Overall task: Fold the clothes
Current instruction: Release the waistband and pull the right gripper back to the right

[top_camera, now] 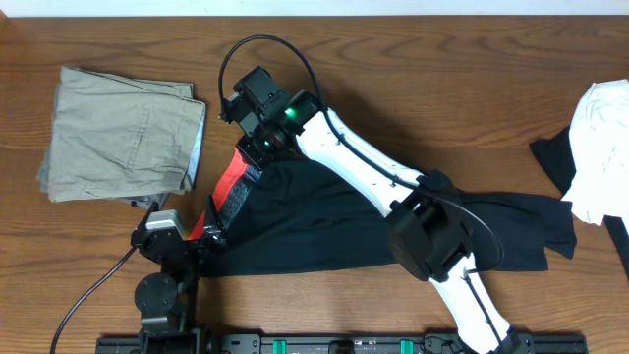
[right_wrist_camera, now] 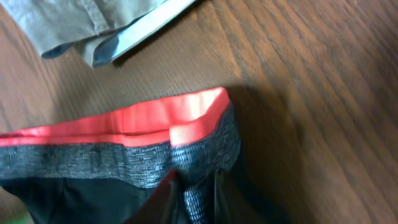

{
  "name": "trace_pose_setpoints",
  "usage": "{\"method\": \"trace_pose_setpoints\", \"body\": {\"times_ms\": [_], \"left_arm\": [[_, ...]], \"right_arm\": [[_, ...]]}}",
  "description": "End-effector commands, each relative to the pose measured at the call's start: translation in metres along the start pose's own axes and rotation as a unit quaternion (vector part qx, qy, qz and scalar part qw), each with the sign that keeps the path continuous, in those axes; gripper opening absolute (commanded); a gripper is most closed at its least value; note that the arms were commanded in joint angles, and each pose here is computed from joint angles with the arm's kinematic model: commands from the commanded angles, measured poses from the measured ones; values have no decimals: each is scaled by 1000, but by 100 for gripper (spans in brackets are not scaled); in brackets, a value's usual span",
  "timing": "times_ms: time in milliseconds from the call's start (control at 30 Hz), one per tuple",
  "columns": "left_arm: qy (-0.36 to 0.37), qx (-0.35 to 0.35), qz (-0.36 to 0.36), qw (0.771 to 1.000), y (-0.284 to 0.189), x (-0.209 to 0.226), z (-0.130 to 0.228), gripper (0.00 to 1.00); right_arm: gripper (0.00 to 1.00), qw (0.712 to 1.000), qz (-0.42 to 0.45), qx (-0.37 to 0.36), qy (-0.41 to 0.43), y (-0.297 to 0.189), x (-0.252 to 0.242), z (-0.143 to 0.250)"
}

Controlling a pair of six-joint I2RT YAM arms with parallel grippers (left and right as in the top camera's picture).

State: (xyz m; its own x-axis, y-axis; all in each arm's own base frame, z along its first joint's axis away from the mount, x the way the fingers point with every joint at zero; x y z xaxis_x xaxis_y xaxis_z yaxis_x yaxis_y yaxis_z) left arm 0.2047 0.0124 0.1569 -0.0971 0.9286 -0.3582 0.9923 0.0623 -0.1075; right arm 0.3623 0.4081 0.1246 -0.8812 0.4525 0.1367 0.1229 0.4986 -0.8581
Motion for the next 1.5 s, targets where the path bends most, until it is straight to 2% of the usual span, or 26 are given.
{"method": "trace_pose_setpoints", "body": {"times_ms": [0, 67, 133, 367, 433, 500, 600, 733, 900, 1133, 1333, 1467], "left_arm": [[-2, 23, -19, 1000, 1, 8, 14, 98], [-2, 24, -20, 1000, 1, 9, 14, 98], [-2, 25, -20, 999, 1, 9, 14, 98], [-2, 25, -20, 999, 1, 9, 14, 98], [-2, 25, -20, 999, 1, 9, 14, 98], [-2, 25, -20, 999, 1, 9, 14, 98], [-2, 25, -20, 999, 1, 9, 14, 98], [-2, 25, -20, 999, 1, 9, 14, 98], [-2, 25, -20, 999, 1, 9, 14, 98], [-2, 25, -20, 999, 1, 9, 14, 98], [-3, 24, -20, 999, 1, 9, 14, 98], [-8, 19, -11, 1000, 2, 6, 12, 98]], "right_arm": [[22, 997, 57, -42, 16, -56, -12, -21], [27, 992, 113, -48, 25, -84, -29, -22], [45, 986, 155, -60, 34, -115, -43, -22], [59, 975, 189, -90, 67, -203, -61, -9], [61, 975, 196, -73, 81, -217, -65, 5], [67, 972, 208, -42, 100, -228, -72, 25], [84, 966, 218, 7, 140, -238, -88, 57], [98, 942, 221, 61, 245, -253, -114, 106], [99, 909, 226, 97, 338, -274, -140, 154], [99, 878, 216, 113, 412, -290, -151, 187], [99, 812, 273, 129, 501, -311, -168, 222], [99, 784, 282, 122, 539, -324, -178, 241]]}}
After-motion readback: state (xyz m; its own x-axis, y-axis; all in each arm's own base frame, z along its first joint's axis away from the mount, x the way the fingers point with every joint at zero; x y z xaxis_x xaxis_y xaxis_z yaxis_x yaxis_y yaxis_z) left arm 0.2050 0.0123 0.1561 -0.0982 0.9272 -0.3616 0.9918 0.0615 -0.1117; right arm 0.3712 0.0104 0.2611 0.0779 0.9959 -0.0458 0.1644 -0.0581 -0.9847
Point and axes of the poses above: each gripper's point midway between its finger pads, its own y axis out along the fingers, its own x axis along the line the jaws close on, z = x × y, the point moved 4 cm from there along -y, back along the fingers, and after that the axes turned 13 degrees about -y, right-handed, at the moved point
